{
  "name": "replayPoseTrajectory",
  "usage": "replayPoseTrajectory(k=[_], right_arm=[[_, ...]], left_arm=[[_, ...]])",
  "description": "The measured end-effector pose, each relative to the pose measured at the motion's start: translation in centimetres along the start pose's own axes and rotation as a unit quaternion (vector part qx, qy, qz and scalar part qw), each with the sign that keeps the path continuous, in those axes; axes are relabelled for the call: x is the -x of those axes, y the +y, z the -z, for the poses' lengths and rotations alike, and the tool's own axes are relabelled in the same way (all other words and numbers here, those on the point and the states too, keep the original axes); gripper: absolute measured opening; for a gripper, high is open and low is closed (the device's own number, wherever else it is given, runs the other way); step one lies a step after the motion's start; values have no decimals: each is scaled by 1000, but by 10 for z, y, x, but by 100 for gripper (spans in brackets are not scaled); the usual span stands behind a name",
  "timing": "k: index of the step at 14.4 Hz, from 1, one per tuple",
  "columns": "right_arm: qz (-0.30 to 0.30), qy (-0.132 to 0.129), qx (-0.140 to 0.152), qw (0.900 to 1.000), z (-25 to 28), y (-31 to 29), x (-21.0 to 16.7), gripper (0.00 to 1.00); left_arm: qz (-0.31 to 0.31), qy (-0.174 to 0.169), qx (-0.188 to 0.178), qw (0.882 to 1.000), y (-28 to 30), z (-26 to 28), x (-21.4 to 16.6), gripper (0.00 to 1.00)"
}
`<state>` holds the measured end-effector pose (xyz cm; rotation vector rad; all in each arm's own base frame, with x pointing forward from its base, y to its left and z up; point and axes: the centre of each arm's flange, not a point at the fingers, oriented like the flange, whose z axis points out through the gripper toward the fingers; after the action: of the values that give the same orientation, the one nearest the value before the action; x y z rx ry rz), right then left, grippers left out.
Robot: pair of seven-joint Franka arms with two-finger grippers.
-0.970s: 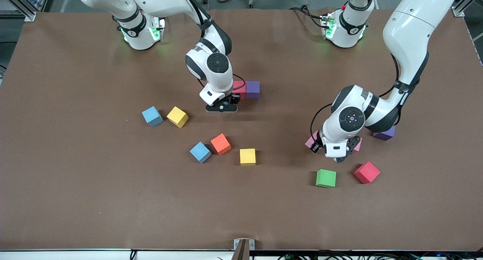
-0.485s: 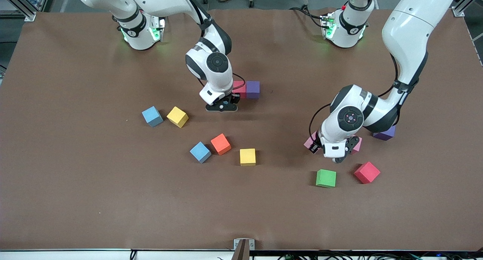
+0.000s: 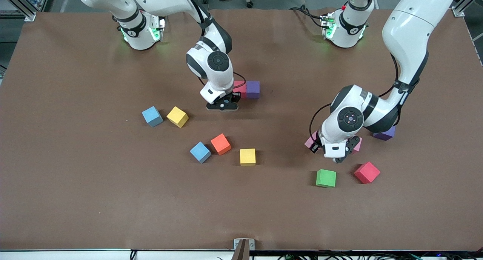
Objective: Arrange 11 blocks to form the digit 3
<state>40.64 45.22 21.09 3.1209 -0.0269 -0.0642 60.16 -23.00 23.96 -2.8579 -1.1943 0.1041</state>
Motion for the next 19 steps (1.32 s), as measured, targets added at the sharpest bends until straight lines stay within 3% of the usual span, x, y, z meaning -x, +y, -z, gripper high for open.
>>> replayPoseTrajectory(k=[19], right_arm=[[-10, -3, 2, 1000, 0, -4, 6, 55]], left_arm=[[-2, -3, 4, 1000, 9, 0, 2, 55]])
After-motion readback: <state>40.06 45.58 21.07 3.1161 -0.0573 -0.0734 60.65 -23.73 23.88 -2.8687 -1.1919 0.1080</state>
